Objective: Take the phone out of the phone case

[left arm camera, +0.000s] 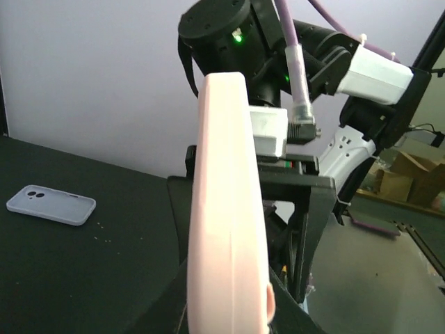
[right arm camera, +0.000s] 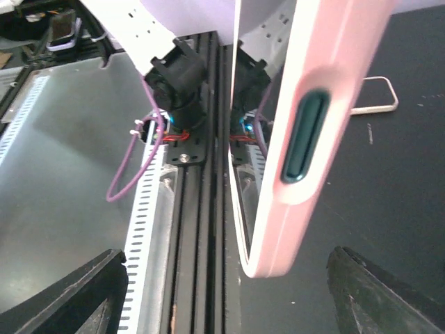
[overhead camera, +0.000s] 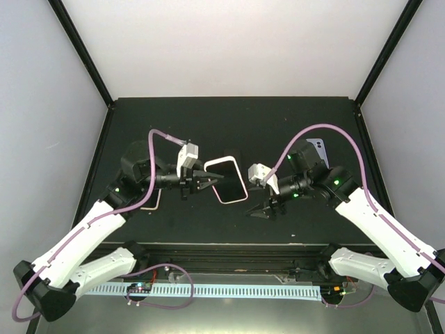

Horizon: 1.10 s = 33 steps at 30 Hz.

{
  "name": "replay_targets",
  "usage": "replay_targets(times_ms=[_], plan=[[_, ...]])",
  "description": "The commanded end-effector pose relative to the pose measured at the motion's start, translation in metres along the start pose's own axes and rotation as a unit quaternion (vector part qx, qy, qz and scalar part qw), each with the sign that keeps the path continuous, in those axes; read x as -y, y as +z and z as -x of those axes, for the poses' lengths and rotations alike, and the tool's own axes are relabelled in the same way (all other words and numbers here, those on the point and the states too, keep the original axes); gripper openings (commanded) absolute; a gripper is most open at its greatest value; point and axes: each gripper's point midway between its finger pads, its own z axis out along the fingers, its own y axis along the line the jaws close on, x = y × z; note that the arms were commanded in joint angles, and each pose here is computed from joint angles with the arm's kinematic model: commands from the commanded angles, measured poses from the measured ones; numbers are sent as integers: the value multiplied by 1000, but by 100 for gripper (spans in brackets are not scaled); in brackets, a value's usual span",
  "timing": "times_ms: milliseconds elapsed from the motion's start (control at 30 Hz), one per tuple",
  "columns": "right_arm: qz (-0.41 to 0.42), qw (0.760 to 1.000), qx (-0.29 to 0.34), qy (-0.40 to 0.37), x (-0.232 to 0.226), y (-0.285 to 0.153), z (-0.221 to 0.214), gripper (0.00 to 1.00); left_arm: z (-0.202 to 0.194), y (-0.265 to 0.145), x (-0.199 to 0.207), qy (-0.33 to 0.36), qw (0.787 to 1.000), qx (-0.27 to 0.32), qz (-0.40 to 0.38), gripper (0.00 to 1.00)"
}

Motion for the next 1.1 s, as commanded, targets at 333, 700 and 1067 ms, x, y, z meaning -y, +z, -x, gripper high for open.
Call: replay_targets(times_ms=[333,700,1067], plan=[[43,997,17,-65,-14,2,3,49,-2,2,18,18,997,-1,-76,2],[51,995,28,-80,-23,-1,-2,34,-5,0,27,25,995,-6,-101,1],[45,993,24,-106,-29,-5,-11,27,-10,3,30,13,991,-13,-133,2]])
